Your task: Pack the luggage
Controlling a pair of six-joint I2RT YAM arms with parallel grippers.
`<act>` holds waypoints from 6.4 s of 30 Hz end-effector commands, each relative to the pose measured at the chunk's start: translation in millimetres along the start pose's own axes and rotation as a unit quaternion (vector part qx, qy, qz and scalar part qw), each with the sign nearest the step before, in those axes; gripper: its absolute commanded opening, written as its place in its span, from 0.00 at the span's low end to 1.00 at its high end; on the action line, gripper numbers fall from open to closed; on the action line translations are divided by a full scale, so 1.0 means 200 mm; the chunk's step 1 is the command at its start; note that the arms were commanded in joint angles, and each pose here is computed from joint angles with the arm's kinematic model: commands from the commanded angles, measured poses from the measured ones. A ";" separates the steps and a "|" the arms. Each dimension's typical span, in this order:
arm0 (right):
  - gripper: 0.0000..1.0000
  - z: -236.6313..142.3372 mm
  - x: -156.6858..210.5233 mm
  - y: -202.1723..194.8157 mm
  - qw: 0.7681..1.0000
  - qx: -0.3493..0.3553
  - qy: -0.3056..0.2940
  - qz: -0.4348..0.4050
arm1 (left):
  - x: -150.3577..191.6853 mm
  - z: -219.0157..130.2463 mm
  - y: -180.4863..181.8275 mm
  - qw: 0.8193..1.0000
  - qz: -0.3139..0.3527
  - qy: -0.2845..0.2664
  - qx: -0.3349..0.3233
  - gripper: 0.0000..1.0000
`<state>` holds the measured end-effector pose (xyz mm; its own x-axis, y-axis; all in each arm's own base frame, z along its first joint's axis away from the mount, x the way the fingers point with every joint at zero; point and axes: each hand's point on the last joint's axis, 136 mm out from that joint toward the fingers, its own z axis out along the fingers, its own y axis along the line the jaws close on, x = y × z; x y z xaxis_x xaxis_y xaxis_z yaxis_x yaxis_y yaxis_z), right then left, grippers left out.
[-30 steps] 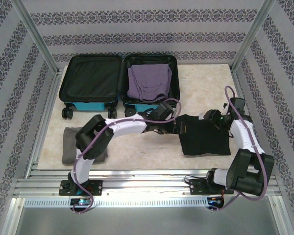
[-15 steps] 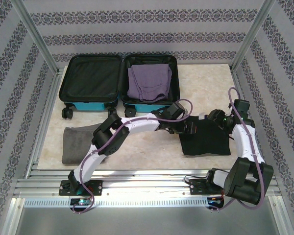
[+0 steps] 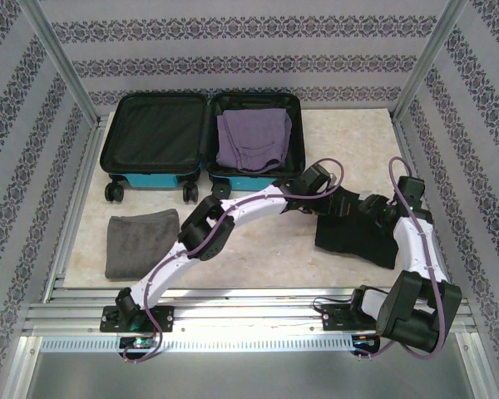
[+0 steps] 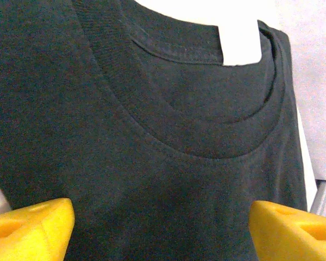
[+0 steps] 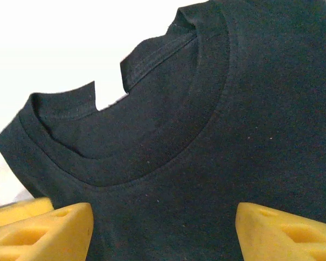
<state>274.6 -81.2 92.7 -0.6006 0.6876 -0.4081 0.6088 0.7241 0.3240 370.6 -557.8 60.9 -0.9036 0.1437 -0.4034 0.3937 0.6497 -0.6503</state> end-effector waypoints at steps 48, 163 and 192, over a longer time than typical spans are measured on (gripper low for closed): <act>0.97 0.25 0.20 -0.13 0.992 -0.014 0.105 0.070 | 0.10 -0.04 0.17 0.989 0.045 0.077 -0.116 0.94; 0.00 0.01 -0.05 2.04 0.886 -0.390 0.089 -0.235 | -0.90 -1.31 0.40 0.963 0.070 -0.178 -0.190 0.00; 0.00 0.25 -0.04 2.23 0.890 -0.353 0.080 -0.278 | -0.96 -1.52 0.89 0.953 0.002 -0.209 -0.217 0.00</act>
<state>561.7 241.8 200.5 -0.8380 0.1721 -0.5178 -0.2410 0.7347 0.6342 558.2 -236.0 228.7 -0.7153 -0.1191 -0.6886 0.1682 0.9271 -0.3350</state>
